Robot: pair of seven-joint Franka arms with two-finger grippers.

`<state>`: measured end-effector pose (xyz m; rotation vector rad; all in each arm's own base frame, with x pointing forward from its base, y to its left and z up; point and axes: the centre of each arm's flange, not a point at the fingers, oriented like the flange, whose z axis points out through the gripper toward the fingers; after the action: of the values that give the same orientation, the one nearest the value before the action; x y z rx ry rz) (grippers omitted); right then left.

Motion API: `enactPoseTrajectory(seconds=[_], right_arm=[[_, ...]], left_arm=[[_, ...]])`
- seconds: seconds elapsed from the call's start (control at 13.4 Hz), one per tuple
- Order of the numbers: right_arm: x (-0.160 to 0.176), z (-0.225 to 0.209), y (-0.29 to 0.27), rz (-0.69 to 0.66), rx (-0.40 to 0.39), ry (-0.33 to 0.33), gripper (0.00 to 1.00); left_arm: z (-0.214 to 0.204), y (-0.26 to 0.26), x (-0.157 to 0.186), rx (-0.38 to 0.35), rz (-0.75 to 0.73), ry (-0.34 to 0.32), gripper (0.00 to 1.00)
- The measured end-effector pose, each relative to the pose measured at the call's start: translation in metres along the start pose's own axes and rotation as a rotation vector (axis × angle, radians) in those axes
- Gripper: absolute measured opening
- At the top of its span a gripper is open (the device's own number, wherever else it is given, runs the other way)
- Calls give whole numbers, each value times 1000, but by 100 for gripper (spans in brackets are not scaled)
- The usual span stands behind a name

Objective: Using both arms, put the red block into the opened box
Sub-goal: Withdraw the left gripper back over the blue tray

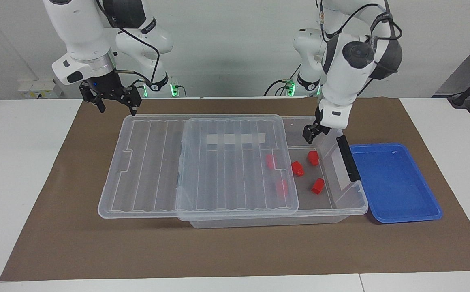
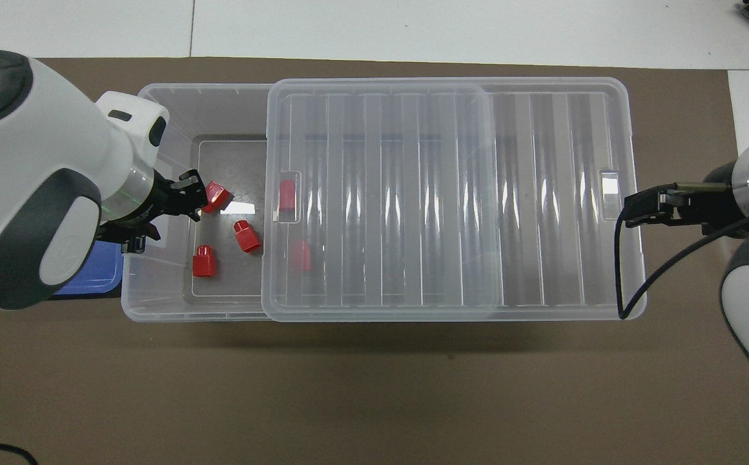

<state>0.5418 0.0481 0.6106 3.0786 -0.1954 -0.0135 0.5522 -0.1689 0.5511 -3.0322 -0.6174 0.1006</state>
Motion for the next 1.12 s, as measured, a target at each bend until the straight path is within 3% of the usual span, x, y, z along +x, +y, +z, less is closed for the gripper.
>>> enactPoseTrajectory(seconds=[0.3, 0.52, 0.74, 0.89, 1.04, 1.12], right_arm=[[0, 0, 0, 0, 0, 0, 100], [0, 0, 0, 0, 0, 0, 100], [0, 0, 0, 0, 0, 0, 100], [0, 0, 0, 0, 0, 0, 100], [0, 0, 0, 0, 0, -1, 100], [0, 0, 0, 0, -1, -4, 100]], left_arm=[[-37, -94, 38, -19, 116, 9, 59], [-33, -166, 68, -21, 271, -9, 48], [-24, -227, 89, -31, 360, -15, 49], [-20, -214, 87, -31, 399, -3, 67], [-22, -197, 84, -32, 428, 22, 93], [-23, -192, 84, -32, 437, 30, 100]])
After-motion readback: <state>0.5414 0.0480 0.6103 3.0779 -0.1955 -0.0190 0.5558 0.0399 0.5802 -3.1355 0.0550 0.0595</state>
